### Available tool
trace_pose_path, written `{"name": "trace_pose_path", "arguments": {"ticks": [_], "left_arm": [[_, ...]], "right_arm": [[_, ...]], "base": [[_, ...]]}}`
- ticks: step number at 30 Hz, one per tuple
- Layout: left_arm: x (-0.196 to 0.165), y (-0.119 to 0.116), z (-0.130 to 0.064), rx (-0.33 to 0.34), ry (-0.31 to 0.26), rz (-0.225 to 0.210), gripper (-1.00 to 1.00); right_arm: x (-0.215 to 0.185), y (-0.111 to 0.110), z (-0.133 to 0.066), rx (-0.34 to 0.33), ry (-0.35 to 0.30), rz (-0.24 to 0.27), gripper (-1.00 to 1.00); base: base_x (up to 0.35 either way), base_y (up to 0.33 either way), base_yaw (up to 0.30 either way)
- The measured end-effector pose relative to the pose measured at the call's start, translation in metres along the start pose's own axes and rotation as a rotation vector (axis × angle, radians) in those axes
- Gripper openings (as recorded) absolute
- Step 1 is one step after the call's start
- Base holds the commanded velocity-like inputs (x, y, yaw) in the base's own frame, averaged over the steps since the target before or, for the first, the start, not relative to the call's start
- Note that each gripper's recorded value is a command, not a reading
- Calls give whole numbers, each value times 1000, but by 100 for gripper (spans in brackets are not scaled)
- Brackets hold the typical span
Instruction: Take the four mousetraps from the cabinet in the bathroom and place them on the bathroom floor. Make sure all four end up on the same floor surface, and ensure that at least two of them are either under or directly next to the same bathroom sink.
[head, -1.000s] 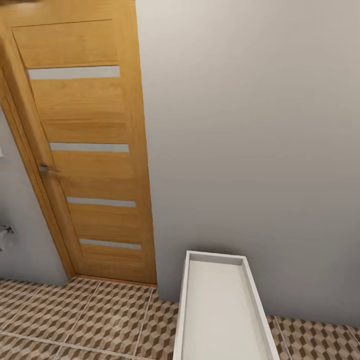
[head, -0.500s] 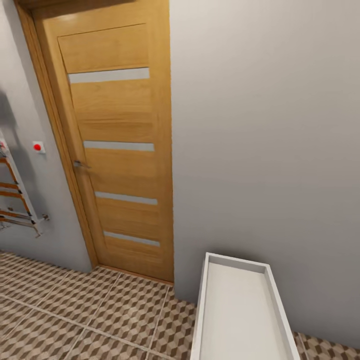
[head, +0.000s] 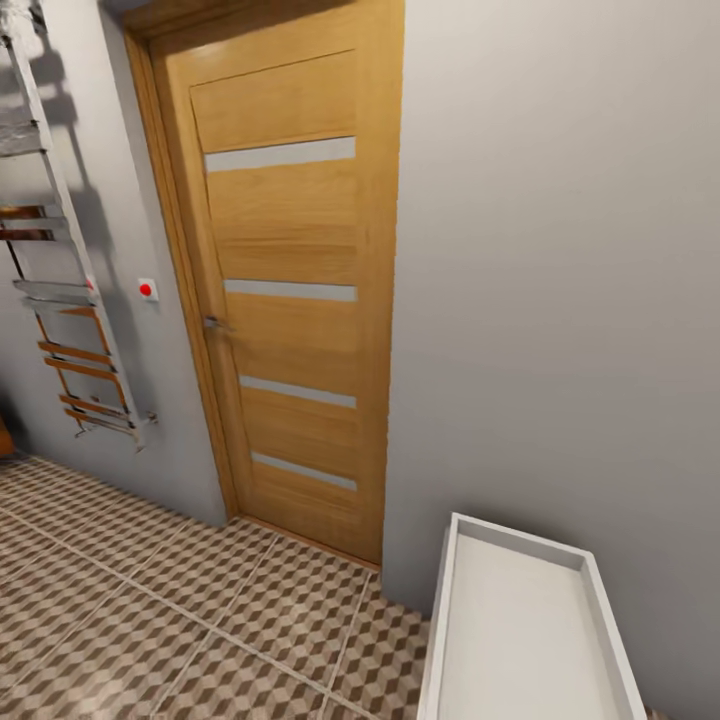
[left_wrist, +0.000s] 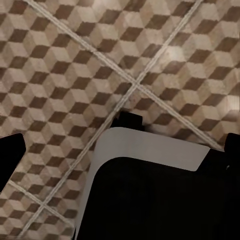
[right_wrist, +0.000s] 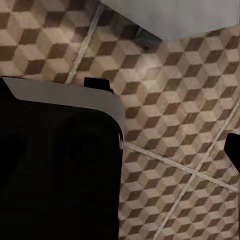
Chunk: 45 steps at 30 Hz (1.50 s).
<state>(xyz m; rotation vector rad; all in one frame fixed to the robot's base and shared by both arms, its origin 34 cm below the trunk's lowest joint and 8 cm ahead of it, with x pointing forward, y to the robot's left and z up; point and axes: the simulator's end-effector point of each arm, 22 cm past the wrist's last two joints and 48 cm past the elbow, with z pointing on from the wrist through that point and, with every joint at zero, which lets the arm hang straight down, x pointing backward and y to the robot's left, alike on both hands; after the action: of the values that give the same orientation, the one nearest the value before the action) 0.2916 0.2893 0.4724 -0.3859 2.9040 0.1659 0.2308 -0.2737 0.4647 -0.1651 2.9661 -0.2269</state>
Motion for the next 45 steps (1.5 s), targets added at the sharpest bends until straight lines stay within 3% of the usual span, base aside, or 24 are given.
{"name": "trace_pose_path", "arguments": {"ticks": [45], "left_arm": [[-1, 0, 0, 0, -3, 1, 100]], "right_arm": [[0, 0, 0, 0, -1, 0, 100]], "base": [[0, 0, 279]]}}
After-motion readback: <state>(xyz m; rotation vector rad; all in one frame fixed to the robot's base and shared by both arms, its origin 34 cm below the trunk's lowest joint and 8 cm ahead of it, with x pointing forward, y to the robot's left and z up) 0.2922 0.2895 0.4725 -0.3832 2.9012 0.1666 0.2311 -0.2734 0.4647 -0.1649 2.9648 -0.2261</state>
